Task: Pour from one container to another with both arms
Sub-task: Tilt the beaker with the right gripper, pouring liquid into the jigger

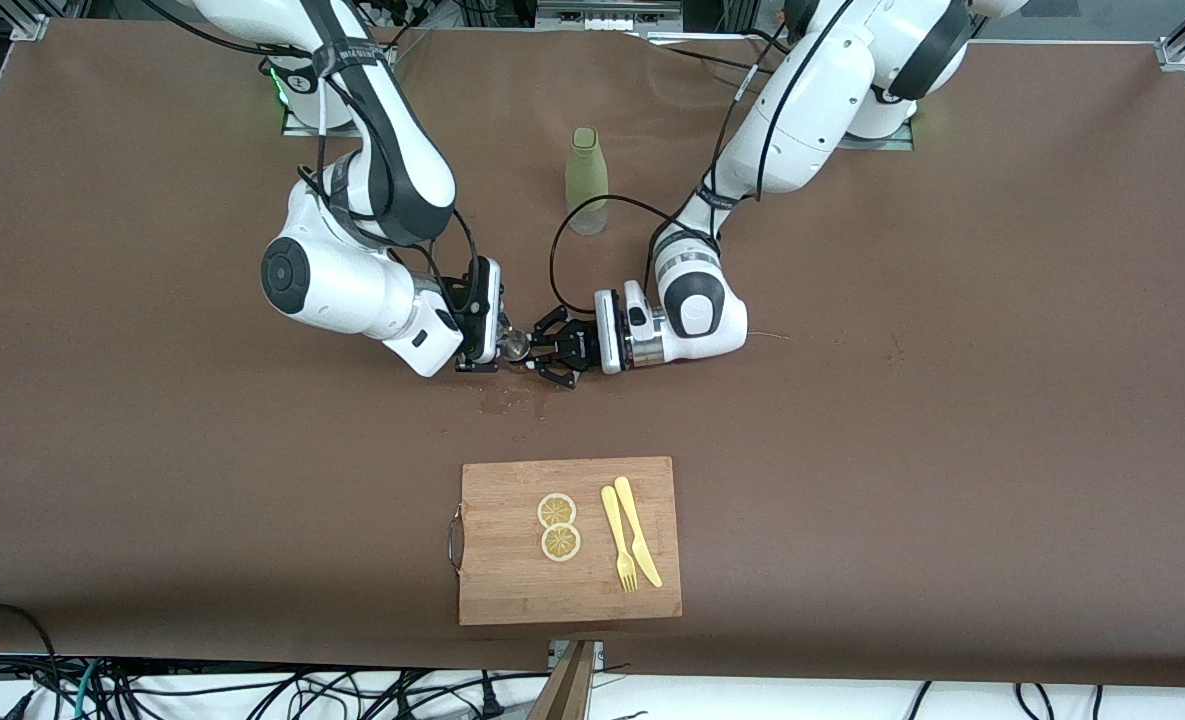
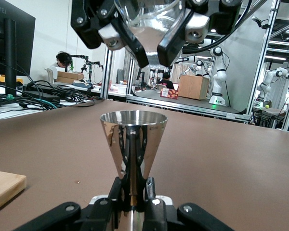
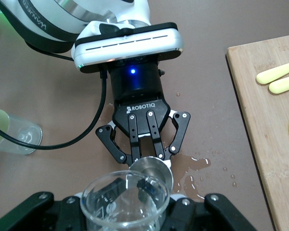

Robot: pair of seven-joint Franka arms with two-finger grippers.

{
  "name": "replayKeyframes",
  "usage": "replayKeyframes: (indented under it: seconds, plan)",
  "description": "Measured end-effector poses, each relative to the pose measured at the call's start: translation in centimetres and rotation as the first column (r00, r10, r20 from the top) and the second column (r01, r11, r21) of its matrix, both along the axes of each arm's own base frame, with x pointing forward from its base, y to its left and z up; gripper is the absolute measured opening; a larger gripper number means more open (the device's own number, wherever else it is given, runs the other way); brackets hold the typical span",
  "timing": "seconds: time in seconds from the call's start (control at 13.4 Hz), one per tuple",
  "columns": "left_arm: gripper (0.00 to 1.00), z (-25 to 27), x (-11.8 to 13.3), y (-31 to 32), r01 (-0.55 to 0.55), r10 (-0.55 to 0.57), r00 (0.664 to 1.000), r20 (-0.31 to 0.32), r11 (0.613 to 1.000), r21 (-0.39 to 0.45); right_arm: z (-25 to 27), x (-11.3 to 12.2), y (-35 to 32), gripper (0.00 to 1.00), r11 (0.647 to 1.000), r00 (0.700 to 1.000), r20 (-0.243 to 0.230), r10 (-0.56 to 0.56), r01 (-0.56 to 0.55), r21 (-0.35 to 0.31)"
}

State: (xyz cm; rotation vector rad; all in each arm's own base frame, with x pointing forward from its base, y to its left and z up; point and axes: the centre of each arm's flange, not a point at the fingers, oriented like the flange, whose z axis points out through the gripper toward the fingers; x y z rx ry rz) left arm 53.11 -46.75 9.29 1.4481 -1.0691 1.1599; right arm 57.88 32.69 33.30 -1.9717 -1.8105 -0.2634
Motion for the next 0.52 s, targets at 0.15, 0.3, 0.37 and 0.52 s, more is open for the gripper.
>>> replayKeyframes:
  seconds: [0.15, 0.3, 0.37, 0.52]
  plan:
    - [0.22, 0.0, 0.03, 0.02, 0.0, 0.0, 1.0, 0.001, 1.0, 0.0, -0.03, 0.0, -0.04, 0.19, 1.0, 1.0, 0.002, 0.005, -0.005, -0.008]
    - [0.22, -0.03, 0.04, 0.05, -0.001, 0.001, 1.0, 0.001, 1.0, 0.001, -0.05, -0.01, -0.08, 0.19, 1.0, 1.0, 0.004, 0.01, -0.01, -0.015]
    - [0.22, -0.06, 0.03, 0.06, -0.001, 0.001, 1.0, 0.001, 1.0, 0.002, -0.06, -0.01, -0.1, 0.19, 1.0, 1.0, 0.005, 0.012, -0.012, -0.018]
    - [0.22, -0.1, 0.02, 0.06, -0.001, 0.001, 1.0, 0.001, 1.0, 0.002, -0.07, -0.02, -0.11, 0.19, 1.0, 1.0, 0.006, 0.015, -0.015, -0.022]
